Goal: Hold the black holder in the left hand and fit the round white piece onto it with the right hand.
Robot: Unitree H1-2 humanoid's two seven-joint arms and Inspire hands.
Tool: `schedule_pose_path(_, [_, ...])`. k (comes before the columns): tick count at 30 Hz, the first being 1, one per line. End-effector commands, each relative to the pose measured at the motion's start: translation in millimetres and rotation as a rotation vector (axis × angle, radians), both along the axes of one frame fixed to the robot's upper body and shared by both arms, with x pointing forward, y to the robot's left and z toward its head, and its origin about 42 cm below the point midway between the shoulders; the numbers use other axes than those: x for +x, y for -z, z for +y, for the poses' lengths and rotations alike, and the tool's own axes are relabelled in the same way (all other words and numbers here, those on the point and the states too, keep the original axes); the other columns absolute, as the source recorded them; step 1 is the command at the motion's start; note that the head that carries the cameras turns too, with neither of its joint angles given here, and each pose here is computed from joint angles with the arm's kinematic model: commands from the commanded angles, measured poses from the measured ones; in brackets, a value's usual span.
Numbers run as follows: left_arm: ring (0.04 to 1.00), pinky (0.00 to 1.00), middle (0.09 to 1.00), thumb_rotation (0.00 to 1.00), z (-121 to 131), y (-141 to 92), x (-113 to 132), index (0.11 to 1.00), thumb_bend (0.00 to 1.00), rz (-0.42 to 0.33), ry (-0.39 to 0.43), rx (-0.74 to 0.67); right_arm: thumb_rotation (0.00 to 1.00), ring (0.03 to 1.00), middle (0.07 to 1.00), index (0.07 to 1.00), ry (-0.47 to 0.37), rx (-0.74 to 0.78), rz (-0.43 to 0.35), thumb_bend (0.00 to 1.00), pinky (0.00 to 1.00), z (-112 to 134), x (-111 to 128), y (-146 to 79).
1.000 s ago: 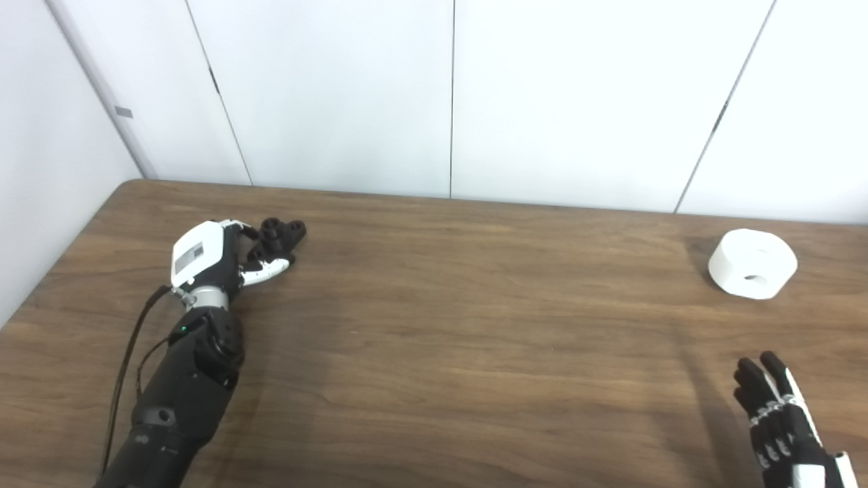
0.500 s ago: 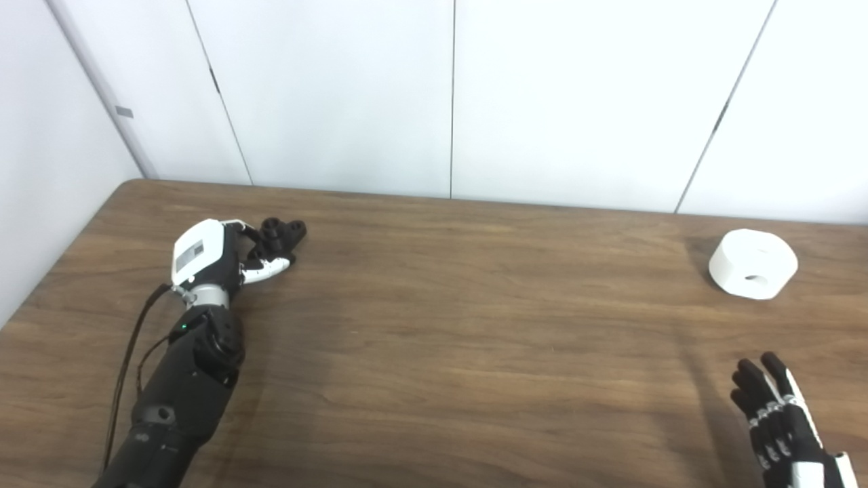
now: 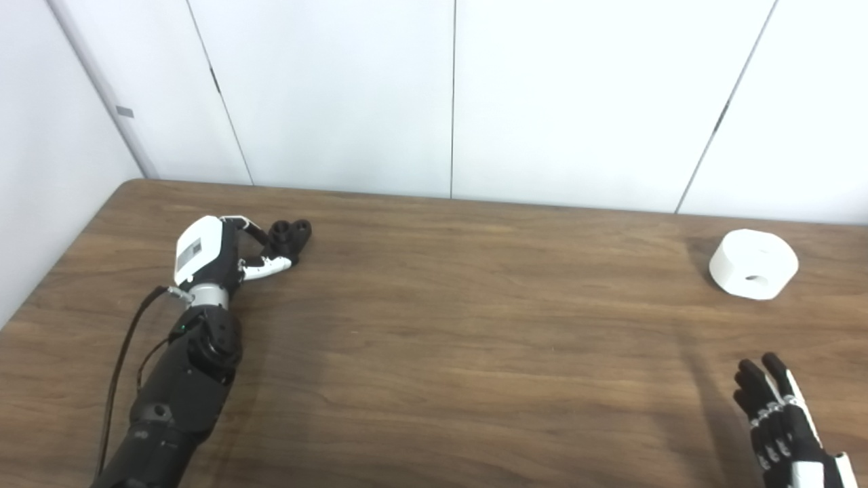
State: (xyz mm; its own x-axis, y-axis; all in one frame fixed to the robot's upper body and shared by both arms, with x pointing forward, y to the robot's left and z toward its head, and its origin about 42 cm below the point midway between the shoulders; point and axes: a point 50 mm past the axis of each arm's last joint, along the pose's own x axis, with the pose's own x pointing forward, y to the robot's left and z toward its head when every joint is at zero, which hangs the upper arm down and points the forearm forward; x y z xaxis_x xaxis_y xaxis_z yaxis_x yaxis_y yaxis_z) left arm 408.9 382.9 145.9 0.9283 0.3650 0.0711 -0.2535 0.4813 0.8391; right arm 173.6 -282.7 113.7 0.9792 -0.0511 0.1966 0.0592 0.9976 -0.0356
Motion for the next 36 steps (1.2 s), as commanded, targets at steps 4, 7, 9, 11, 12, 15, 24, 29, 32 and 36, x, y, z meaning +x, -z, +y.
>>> schedule_pose_path(4, [0.886,0.91,0.779,0.05,3,-25,12,0.488,0.51,-0.061,0.011,0.019,0.97,0.929,0.916,0.96,0.007,0.047,0.038,0.55,0.93,12,0,12])
schedule_pose_path(7, [0.885,0.91,0.781,0.05,3,-25,11,0.488,0.51,-0.059,0.017,0.015,0.98,0.932,0.919,0.962,0.008,0.043,0.038,0.55,0.94,12,0,13])
schedule_pose_path(9, [0.884,0.89,0.783,0.05,2,-26,10,0.488,0.51,-0.05,0.019,0.005,0.98,0.935,0.917,0.962,0.005,0.047,0.039,0.55,0.95,12,0,12])
schedule_pose_path(11, [0.883,0.87,0.786,0.05,1,-27,9,0.489,0.51,-0.038,0.028,-0.004,0.98,0.934,0.916,0.961,0.003,0.045,0.039,0.54,0.95,13,0,11])
schedule_pose_path(12, [0.88,0.86,0.785,0.05,0,-27,8,0.488,0.51,-0.034,0.034,-0.009,0.98,0.932,0.915,0.96,0.002,0.041,0.038,0.54,0.95,13,0,11])
schedule_pose_path(15, [0.877,0.85,0.785,0.05,0,-28,4,0.488,0.51,-0.029,0.048,-0.024,1.0,0.934,0.918,0.964,0.003,0.036,0.034,0.53,0.96,14,0,12])
schedule_pose_path(24, [0.896,0.85,0.808,0.05,-6,-42,-15,0.489,0.51,-0.015,0.111,-0.048,1.0,0.936,0.921,0.971,0.004,0.035,0.039,0.5,0.97,18,0,12])
schedule_pose_path(29, [0.914,0.89,0.81,0.05,-18,-48,-29,0.489,0.51,-0.02,0.16,-0.058,0.99,0.931,0.92,0.966,0.004,0.036,0.035,0.51,0.96,19,1,11])
schedule_pose_path(32, [0.925,0.89,0.818,0.05,-30,-50,-39,0.49,0.51,-0.012,0.188,-0.062,0.98,0.933,0.921,0.965,0.004,0.032,0.032,0.51,0.95,20,1,10])
schedule_pose_path(36, [0.93,0.89,0.822,0.05,-46,-50,-52,0.491,0.51,-0.007,0.234,-0.055,0.98,0.932,0.919,0.965,0.007,0.027,0.029,0.52,0.96,21,1,7])
